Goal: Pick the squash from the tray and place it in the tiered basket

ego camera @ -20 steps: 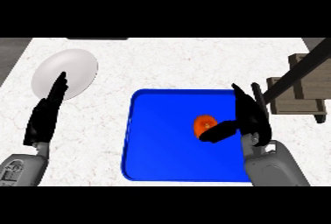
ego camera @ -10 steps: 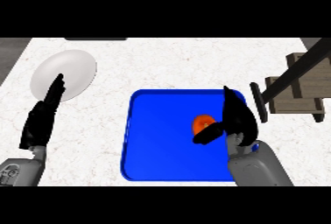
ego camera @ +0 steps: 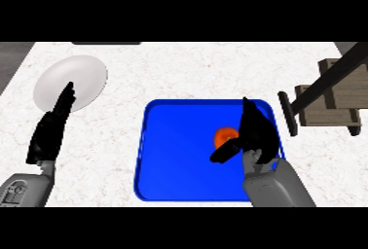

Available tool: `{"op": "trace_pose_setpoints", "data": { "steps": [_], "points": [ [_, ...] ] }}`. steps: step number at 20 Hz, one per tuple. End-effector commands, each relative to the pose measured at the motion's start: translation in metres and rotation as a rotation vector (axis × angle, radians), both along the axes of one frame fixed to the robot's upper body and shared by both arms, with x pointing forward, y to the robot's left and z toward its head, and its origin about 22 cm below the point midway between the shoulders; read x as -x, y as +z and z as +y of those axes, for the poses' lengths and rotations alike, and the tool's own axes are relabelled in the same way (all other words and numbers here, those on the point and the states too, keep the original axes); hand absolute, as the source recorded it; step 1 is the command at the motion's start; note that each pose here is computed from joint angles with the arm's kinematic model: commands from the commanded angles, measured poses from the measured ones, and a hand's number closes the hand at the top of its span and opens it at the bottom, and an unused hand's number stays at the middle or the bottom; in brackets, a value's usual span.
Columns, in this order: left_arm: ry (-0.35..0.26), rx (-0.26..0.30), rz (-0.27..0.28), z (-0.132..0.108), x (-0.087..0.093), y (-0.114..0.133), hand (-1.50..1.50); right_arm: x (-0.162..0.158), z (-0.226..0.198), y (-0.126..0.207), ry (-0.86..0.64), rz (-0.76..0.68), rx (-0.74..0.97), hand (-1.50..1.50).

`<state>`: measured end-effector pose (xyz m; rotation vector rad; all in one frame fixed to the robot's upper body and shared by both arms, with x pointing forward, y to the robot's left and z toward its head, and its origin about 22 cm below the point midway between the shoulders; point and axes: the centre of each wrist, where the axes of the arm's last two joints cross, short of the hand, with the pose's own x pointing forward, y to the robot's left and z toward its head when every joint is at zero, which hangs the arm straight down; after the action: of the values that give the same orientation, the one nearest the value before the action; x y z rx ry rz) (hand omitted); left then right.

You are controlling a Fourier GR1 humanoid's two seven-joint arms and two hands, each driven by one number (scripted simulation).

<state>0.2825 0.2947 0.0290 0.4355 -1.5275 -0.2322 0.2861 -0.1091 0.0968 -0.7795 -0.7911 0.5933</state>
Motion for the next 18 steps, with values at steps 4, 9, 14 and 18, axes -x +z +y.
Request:
{"op": "trace_pose_setpoints", "data": {
  "steps": [4,9,14,18],
  "points": [
    [0.015,-0.007,-0.002,0.005,0.002,-0.002,0.0,0.003,0.003,-0.005,-0.151,0.195,0.064,-1.5],
    [-0.019,-0.002,0.008,-0.003,0.009,0.002,0.0,0.005,0.006,-0.016,-0.175,0.197,0.056,-1.5],
    [-0.017,0.016,-0.014,-0.004,-0.001,0.004,0.0,-0.014,0.011,-0.022,-0.179,0.201,0.039,-1.5],
    [-0.012,-0.002,-0.017,0.002,-0.006,0.003,0.0,-0.014,0.004,-0.025,-0.144,0.225,0.029,-1.5]
  ]
}}
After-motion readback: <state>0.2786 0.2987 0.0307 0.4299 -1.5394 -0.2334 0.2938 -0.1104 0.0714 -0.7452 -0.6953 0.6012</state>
